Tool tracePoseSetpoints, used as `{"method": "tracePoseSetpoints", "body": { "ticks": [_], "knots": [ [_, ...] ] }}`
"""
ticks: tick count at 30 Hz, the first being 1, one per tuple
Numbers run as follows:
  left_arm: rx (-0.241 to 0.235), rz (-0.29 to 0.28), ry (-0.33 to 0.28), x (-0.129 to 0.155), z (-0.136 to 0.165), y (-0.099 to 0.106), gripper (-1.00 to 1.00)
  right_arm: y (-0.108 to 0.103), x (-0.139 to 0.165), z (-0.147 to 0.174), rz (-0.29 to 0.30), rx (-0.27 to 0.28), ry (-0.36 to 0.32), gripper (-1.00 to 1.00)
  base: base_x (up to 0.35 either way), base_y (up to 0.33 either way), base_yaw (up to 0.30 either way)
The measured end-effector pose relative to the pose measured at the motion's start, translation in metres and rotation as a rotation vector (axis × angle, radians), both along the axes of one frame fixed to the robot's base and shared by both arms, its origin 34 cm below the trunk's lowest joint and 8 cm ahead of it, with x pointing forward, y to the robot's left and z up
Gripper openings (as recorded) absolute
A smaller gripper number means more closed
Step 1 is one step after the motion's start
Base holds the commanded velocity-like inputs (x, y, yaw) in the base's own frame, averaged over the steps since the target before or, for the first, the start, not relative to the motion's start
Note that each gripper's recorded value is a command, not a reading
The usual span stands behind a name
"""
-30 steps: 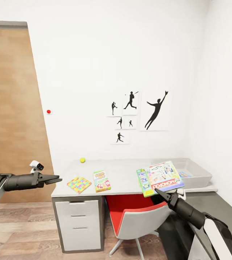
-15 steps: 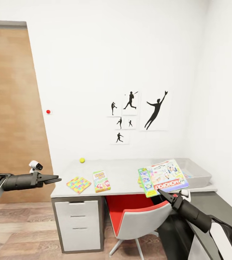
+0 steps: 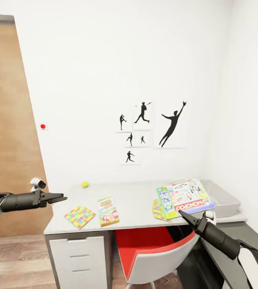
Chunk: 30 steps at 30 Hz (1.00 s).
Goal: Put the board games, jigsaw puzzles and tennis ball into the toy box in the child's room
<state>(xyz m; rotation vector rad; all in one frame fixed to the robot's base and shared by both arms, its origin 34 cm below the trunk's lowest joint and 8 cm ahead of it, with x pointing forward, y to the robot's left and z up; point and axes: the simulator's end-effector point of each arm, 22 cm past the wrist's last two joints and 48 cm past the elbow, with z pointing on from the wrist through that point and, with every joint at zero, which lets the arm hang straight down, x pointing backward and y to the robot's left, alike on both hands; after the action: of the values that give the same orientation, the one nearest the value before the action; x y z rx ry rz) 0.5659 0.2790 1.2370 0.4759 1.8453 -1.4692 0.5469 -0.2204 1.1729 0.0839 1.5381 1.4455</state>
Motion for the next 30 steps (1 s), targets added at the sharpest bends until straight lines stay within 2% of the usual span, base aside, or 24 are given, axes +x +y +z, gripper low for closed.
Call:
{"method": "tracePoseSetpoints", "body": {
  "ticks": [14,30],
  "knots": [
    [-0.010,0.016,-0.024,-0.003,0.012,0.006,1.00,-0.002,-0.002,0.006,-0.005,0.000,-0.013,-1.00,0.324,0.000,-0.187],
    [-0.011,0.016,-0.026,-0.003,0.013,0.006,1.00,-0.002,-0.003,0.007,-0.004,-0.001,-0.015,-1.00,0.325,0.000,-0.018]
  ]
}}
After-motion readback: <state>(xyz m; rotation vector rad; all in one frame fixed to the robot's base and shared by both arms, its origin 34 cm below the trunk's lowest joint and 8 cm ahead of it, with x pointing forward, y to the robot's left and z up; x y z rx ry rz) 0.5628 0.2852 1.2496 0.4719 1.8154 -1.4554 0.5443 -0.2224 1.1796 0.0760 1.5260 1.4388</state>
